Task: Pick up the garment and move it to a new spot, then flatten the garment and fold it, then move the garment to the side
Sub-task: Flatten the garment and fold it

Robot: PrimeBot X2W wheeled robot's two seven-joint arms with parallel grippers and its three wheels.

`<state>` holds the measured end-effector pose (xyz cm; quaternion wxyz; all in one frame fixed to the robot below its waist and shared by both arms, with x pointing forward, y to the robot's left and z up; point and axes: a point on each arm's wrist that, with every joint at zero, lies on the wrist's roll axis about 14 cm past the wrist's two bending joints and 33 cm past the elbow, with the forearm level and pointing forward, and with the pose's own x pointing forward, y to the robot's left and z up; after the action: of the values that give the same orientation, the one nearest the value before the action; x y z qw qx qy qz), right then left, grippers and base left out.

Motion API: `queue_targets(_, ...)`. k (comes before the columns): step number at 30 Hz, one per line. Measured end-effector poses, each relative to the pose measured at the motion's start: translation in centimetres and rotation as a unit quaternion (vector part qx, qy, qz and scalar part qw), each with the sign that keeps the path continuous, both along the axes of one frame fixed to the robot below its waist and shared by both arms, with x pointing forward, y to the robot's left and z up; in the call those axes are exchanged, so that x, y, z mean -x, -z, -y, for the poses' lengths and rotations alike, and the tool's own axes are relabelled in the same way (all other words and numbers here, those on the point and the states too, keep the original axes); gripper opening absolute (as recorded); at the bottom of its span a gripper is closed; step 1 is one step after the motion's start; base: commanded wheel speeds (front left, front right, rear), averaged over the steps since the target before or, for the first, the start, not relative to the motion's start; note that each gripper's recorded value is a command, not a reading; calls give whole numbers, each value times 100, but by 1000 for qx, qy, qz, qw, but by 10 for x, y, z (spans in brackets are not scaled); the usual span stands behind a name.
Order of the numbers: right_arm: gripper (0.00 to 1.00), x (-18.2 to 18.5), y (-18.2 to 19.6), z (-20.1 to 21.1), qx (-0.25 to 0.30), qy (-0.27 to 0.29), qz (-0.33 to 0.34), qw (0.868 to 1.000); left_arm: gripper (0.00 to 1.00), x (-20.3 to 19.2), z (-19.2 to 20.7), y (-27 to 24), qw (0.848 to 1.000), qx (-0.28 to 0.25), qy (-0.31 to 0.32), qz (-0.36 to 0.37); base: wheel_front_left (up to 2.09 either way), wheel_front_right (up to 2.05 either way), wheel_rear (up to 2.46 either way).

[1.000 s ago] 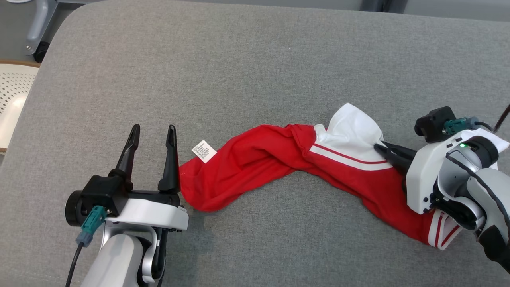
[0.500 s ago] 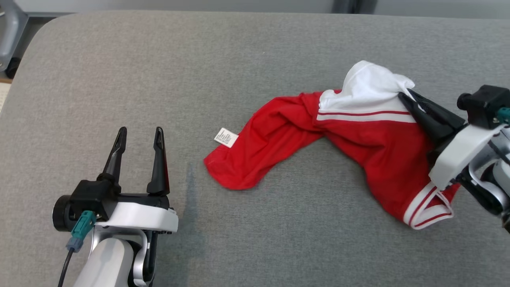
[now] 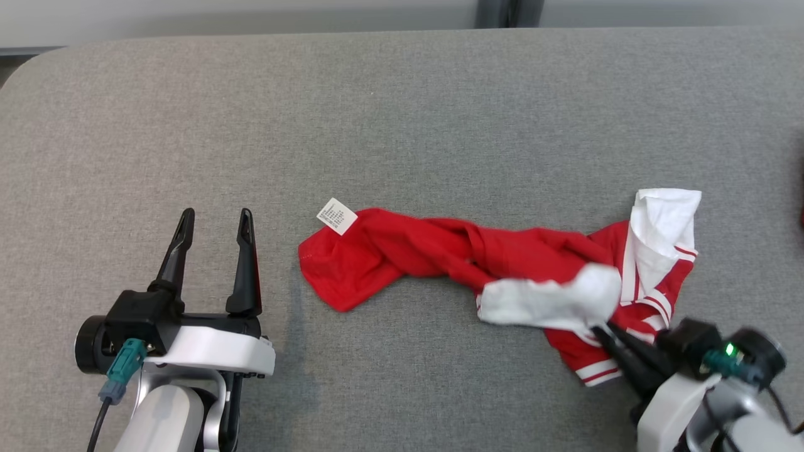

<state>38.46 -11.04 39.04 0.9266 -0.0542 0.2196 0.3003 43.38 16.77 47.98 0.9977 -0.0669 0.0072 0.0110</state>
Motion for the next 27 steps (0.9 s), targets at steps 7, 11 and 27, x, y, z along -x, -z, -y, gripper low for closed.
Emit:
queue_targets(7, 100, 23, 6, -12, -69, 60, -27, 995, 100, 1, 5, -2, 1000, 0, 9, -2, 0, 0, 0)
queue_targets(11, 100, 21, -1, -12, -91, 81, -15, 992, 100, 1, 6, -3, 1000, -1, 12, -2, 0, 0, 0)
queue_targets(27, 100, -15, -88, 46, -162, 207, 133, 956, 100, 13, 9, -6, 1000, 3, 14, -6, 0, 0, 0)
